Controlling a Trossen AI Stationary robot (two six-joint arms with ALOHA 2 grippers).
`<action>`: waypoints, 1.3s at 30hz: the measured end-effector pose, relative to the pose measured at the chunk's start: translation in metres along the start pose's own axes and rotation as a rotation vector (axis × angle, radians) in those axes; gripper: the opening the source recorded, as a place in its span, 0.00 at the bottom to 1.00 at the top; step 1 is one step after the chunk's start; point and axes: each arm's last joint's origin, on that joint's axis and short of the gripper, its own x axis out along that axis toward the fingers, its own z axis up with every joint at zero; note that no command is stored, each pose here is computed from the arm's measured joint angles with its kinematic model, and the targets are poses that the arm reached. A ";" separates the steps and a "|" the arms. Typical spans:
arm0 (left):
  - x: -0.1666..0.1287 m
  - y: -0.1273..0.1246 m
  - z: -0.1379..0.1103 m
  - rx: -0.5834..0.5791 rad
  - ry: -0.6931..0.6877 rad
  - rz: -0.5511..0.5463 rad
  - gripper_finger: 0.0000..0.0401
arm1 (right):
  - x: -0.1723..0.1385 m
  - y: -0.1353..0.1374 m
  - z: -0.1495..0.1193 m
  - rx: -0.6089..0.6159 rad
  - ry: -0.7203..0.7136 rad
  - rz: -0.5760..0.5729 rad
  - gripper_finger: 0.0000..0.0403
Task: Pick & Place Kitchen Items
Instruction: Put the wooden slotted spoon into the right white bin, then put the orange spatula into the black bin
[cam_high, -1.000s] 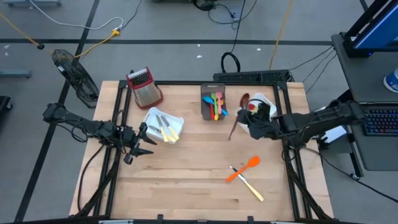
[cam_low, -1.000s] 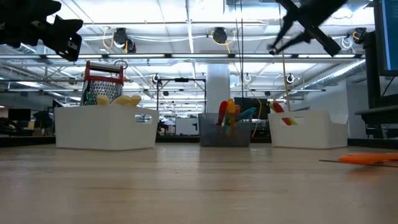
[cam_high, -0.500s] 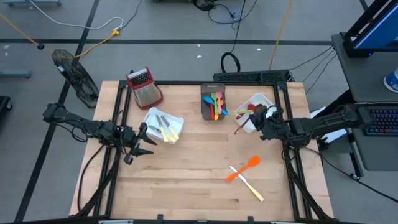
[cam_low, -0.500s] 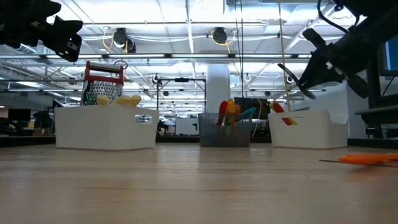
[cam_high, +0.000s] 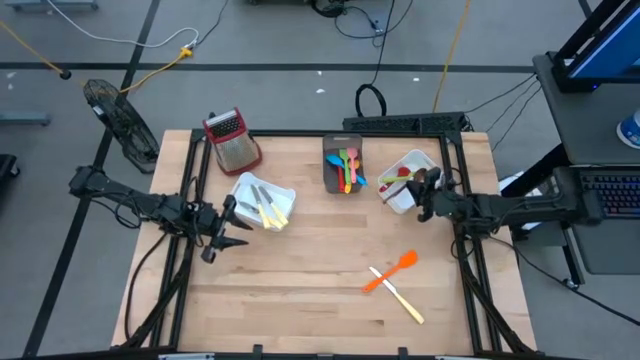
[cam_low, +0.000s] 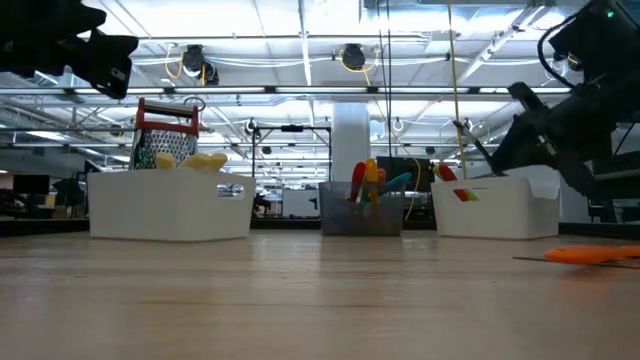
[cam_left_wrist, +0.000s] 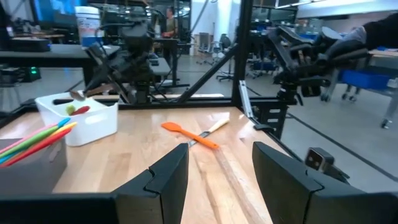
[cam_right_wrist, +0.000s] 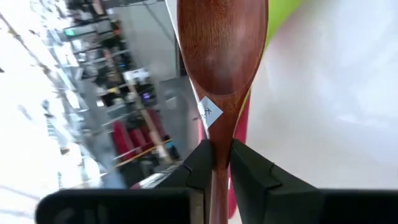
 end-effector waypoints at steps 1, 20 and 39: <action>0.000 0.000 0.000 0.000 -0.001 0.008 0.45 | 0.003 -0.004 0.002 0.008 0.007 0.020 0.09; 0.000 0.003 0.001 -0.001 -0.020 0.116 0.45 | 0.016 -0.006 0.012 0.061 0.037 0.226 0.26; 0.000 0.003 0.001 -0.005 -0.019 0.116 0.45 | -0.002 0.024 -0.010 -0.323 0.255 0.521 0.23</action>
